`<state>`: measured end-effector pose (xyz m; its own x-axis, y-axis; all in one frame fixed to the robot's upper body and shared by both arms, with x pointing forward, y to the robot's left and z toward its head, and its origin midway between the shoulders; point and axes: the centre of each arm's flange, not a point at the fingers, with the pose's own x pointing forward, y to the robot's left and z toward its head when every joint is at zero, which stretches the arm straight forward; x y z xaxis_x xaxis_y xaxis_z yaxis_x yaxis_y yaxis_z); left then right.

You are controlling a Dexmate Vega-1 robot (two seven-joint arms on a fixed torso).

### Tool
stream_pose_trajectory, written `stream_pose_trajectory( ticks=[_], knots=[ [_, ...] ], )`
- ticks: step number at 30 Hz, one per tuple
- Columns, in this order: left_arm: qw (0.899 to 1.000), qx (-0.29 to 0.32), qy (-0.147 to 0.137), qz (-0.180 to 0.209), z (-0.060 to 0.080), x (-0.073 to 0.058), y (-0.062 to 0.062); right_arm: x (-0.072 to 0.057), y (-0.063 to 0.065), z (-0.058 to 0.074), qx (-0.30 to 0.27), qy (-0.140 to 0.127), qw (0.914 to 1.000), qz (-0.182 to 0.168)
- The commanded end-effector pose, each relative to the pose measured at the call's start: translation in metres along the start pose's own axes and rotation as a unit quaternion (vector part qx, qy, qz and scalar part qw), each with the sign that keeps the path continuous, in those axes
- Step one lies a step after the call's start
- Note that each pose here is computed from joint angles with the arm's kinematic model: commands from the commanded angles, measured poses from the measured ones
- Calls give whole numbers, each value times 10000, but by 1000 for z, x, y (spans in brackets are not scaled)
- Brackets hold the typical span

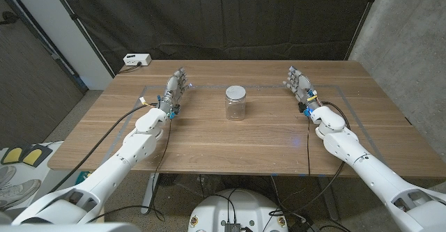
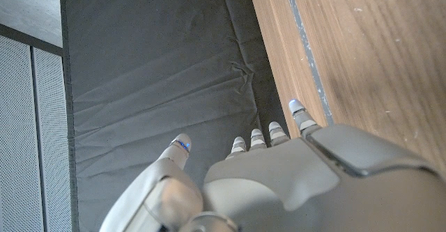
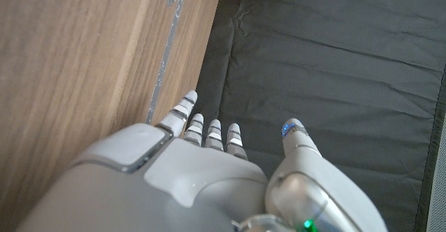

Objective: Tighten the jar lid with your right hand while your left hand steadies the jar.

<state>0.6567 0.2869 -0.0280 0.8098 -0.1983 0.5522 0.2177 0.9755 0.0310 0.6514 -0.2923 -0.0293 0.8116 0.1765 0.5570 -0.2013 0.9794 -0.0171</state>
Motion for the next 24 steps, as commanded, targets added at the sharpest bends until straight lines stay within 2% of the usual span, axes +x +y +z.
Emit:
stream_pose_trajectory(
  ticks=[1, 5, 12, 24],
  knots=[
    [9998, 45, 32, -210, -3, 7, -6, -5, 0, 0, -19, 22, 10000, -27],
    [9993, 173, 27, -333, -3, 8, -7, -6, 0, 0, -26, 40, 10000, -21],
    [9954, 466, 30, -839, -2, 13, -9, -8, 2, 1, -46, 39, 10000, -18],
    [9820, 861, -83, -1678, 1, 21, -16, -21, 12, 7, -146, 44, 9998, -88]
  ],
)
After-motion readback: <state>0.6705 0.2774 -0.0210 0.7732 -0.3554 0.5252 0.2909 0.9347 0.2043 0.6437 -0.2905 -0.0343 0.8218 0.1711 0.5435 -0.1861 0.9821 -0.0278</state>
